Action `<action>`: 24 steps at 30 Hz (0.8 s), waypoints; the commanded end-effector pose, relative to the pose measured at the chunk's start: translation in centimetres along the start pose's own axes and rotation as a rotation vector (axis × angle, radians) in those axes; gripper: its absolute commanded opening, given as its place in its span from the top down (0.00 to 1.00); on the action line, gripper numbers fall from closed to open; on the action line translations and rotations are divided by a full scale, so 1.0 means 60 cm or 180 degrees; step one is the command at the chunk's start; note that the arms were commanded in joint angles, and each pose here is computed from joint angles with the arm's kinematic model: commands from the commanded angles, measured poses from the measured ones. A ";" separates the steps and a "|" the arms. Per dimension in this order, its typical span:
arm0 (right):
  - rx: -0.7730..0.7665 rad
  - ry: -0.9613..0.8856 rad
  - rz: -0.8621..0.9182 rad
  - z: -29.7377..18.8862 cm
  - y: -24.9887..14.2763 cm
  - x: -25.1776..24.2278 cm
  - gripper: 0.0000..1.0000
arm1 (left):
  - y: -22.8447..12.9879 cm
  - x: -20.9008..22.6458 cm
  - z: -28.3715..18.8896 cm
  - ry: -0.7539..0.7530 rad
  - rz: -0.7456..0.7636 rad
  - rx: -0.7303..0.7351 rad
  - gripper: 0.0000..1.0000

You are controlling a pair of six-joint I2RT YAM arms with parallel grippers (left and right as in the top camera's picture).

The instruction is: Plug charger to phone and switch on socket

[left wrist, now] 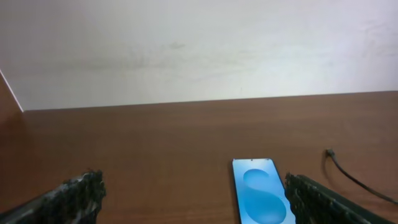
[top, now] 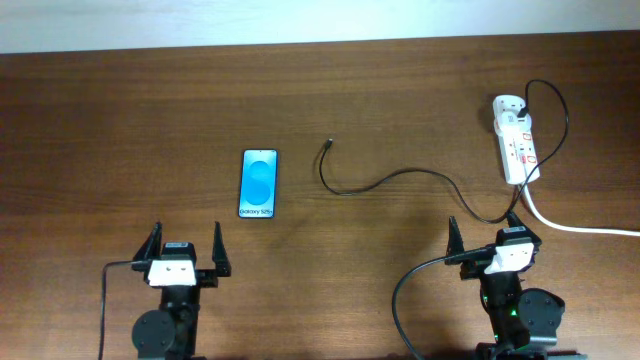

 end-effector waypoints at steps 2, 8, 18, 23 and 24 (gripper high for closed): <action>-0.0098 0.0048 -0.0007 0.000 0.009 0.005 0.02 | 0.036 -0.003 -0.002 -0.0101 0.0062 -0.0118 0.01; -0.0483 0.0068 0.0015 -0.014 0.082 0.009 0.02 | 0.133 -0.002 0.036 -0.0338 0.0052 0.0075 0.01; -0.0145 0.0296 0.0251 -0.018 0.267 0.034 0.02 | 0.301 -0.045 0.216 -0.1468 -0.0228 0.1109 0.01; 0.0799 0.0393 0.0470 0.039 0.294 0.039 0.02 | 0.275 -0.079 0.288 -0.1706 -0.0265 0.1835 0.01; 0.0942 0.0381 0.0505 0.046 0.293 0.037 0.02 | 0.260 -0.088 0.293 -0.1763 -0.0266 0.2000 0.01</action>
Point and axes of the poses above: each gripper's point midway between its finger pads, its own z axis out along the fingers, its own x axis along the line the jaws close on, y = z × x, the point moved 2 cm from there along -z, back along the fingers, and after that the axes turned 6 degrees about z, right-handed, at the moved point
